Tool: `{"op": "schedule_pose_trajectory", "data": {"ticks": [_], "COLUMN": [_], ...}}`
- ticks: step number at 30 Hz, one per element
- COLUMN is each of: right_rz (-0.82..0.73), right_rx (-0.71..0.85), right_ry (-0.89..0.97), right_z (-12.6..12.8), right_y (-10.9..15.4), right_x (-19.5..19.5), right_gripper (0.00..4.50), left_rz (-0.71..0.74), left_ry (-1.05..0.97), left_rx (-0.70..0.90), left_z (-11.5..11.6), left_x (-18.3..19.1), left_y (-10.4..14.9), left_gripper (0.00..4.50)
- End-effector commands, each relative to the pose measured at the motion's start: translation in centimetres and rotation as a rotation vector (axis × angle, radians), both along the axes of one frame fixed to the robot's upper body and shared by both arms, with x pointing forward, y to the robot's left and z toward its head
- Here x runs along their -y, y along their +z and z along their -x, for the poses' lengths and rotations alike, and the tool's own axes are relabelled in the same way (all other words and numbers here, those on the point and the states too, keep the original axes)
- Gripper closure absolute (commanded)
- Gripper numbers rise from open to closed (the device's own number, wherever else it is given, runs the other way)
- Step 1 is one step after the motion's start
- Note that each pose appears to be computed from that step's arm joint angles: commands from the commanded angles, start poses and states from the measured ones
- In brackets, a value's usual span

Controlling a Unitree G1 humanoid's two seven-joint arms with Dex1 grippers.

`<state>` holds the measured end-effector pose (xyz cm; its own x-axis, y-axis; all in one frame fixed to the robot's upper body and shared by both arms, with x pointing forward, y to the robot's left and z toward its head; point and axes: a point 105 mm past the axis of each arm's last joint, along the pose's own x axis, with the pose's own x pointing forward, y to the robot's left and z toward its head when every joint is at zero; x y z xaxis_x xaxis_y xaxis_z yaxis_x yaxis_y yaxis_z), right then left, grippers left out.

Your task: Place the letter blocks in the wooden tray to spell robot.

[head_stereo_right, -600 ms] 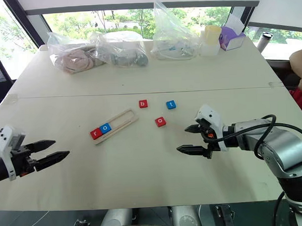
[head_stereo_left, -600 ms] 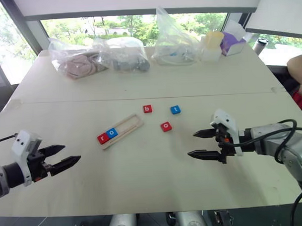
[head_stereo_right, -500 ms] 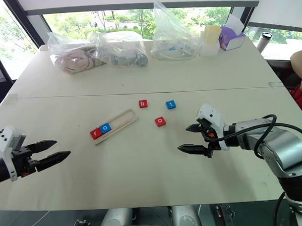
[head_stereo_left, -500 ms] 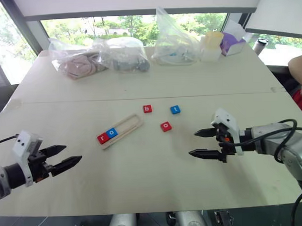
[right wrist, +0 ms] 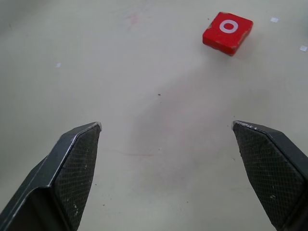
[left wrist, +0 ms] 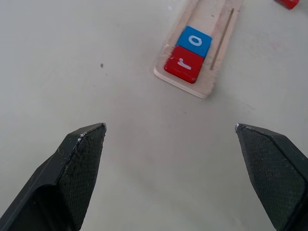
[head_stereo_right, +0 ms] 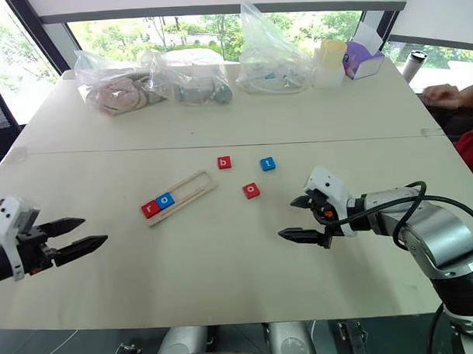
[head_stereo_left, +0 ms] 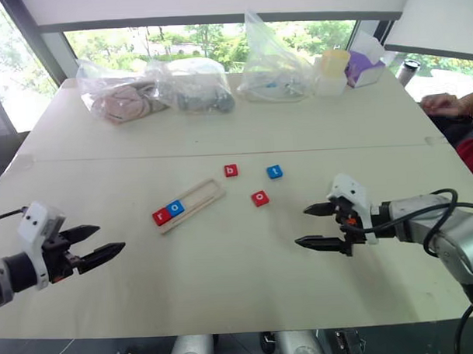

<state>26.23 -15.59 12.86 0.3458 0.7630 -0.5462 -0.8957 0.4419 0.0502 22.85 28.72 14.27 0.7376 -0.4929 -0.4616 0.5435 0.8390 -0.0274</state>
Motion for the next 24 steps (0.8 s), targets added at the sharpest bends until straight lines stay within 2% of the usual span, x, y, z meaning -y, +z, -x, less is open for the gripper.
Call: {"op": "schedule_pose_trajectory", "data": {"ticks": [1,3,5,10,16,24], "right_rz": [-0.066,-0.101,-0.101,-0.138,-0.120,-0.109], "right_rx": [0.043,0.045,0.061,0.078,0.080,0.095], "right_ry": [0.115,0.182,0.206,0.226,0.227,0.212], "right_z": [0.4,1.0,1.1,1.5,1.6,1.2], "right_y": [2.3,3.4,3.7,2.9,1.2,0.9], "right_x": [-2.4,-3.7,-4.6,-7.6,-8.8,-8.7], "right_gripper": [0.02,0.02,0.02,0.02,0.02,0.02], "left_rz": [-0.019,-0.021,-0.057,-0.031,-0.111,-0.137], "left_ry": [-0.035,-0.068,-0.117,-0.198,-0.220,-0.244], "left_rx": [0.062,0.083,0.078,0.040,0.075,0.088], "left_z": [-1.2,-1.8,-2.2,-3.1,-5.2,-6.0], "left_x": [0.6,1.4,2.4,5.4,6.2,6.8], "left_y": [1.7,2.5,2.3,-0.3,-2.5,-4.6], "left_gripper": [0.00,0.00,0.00,0.00,0.00,0.00]}}
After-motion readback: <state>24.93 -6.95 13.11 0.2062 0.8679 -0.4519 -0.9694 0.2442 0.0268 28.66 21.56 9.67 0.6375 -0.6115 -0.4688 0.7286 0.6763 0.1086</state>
